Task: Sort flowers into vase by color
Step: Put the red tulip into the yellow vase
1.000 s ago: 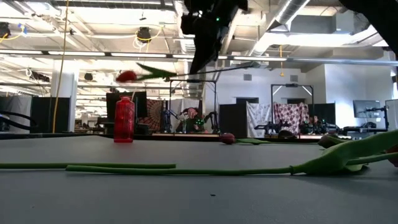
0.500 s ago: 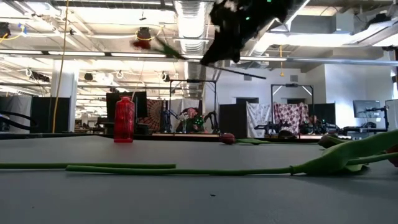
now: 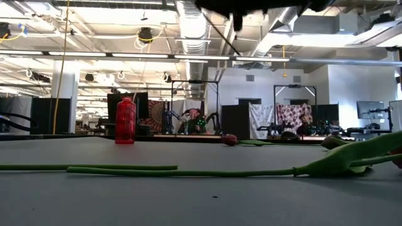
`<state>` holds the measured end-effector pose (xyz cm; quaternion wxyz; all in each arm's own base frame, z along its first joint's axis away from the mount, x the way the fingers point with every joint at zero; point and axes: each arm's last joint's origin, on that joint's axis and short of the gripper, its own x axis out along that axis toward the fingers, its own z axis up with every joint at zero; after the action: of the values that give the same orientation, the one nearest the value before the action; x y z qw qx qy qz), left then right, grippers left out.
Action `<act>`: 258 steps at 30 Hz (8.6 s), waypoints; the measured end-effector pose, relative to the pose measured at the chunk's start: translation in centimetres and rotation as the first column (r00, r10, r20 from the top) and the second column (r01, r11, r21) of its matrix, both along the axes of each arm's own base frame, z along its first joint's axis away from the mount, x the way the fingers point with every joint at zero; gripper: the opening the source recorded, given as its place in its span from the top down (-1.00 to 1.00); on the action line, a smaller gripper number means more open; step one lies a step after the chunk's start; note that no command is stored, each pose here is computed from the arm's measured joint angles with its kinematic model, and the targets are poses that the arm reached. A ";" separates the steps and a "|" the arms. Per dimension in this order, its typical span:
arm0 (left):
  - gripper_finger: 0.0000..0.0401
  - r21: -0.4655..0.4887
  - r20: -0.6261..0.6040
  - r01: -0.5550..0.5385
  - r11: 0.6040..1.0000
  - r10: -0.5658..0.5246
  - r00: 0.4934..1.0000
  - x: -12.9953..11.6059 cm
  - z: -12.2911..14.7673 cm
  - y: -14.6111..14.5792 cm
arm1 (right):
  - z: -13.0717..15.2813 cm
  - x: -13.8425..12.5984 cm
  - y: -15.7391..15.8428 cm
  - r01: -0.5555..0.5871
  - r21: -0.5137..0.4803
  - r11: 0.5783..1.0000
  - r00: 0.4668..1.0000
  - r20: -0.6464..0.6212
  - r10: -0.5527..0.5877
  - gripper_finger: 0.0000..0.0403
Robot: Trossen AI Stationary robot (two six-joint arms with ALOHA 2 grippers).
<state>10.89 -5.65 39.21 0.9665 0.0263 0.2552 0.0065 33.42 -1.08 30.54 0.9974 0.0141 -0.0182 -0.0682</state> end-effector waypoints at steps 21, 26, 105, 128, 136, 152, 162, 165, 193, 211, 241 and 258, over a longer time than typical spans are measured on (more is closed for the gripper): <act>0.23 0.062 0.370 -0.023 0.998 -0.001 0.929 5.0 -0.8 -0.8 | -0.8 7.3 5.0 -0.127 -0.015 0.992 0.867 0.485 0.118 0.91; 0.23 0.018 0.402 -0.007 1.000 0.000 0.916 5.6 -1.1 -0.4 | -0.2 8.4 5.8 -0.128 -0.043 0.991 0.863 0.488 0.132 0.91; 1.00 -0.161 0.509 0.152 0.975 -0.050 0.860 1.7 4.1 2.0 | -0.5 5.9 11.6 -0.282 0.179 0.943 0.920 -0.230 0.319 -0.16; 1.00 -0.256 0.366 0.283 0.924 -0.179 0.913 -1.1 2.8 2.0 | -7.3 2.0 26.2 -0.246 0.575 0.780 0.540 -0.587 0.603 0.55; 1.00 -0.307 0.280 0.296 0.904 -0.211 0.936 -1.2 2.0 1.8 | -7.7 4.4 28.2 -0.183 0.570 0.801 0.423 -0.690 0.587 0.71; 1.00 -0.232 0.388 0.566 0.791 -0.458 0.800 -1.1 0.7 -4.2 | -7.6 4.7 29.2 -0.153 0.504 0.850 0.409 -0.751 0.519 0.88; 1.00 -0.128 0.440 0.631 0.765 -0.526 0.728 -1.4 -0.6 -8.4 | -7.8 5.4 27.7 -0.127 0.437 0.890 0.423 -0.788 0.447 0.84; 1.00 -0.121 0.443 0.640 0.759 -0.535 0.719 -1.4 -0.7 -9.6 | -7.9 5.7 27.2 -0.117 0.435 0.893 0.427 -0.790 0.441 0.85; 1.00 -0.040 0.410 0.445 0.895 -0.391 0.824 -1.6 -6.7 -16.6 | -7.4 9.2 21.8 -0.027 0.169 0.985 0.624 -0.767 0.148 0.86; 1.00 -0.043 0.406 0.415 0.909 -0.363 0.839 -2.1 -7.6 -16.8 | -7.2 11.3 17.3 0.055 0.080 0.995 0.671 -0.741 0.022 0.86; 1.00 -0.061 0.354 0.285 0.957 -0.246 0.902 -2.3 -13.5 -18.2 | -7.2 11.5 16.7 0.025 0.108 0.994 0.647 -0.760 0.066 0.86; 1.00 -0.122 0.302 0.275 0.954 -0.228 0.926 -2.4 -15.3 -17.7 | -5.8 7.6 22.5 -0.364 0.462 0.808 0.350 -0.736 0.579 0.88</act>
<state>8.46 -23.35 23.91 0.9848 -0.0208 0.1076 -0.1348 41.04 21.44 24.73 0.8394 0.0921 0.4864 0.2244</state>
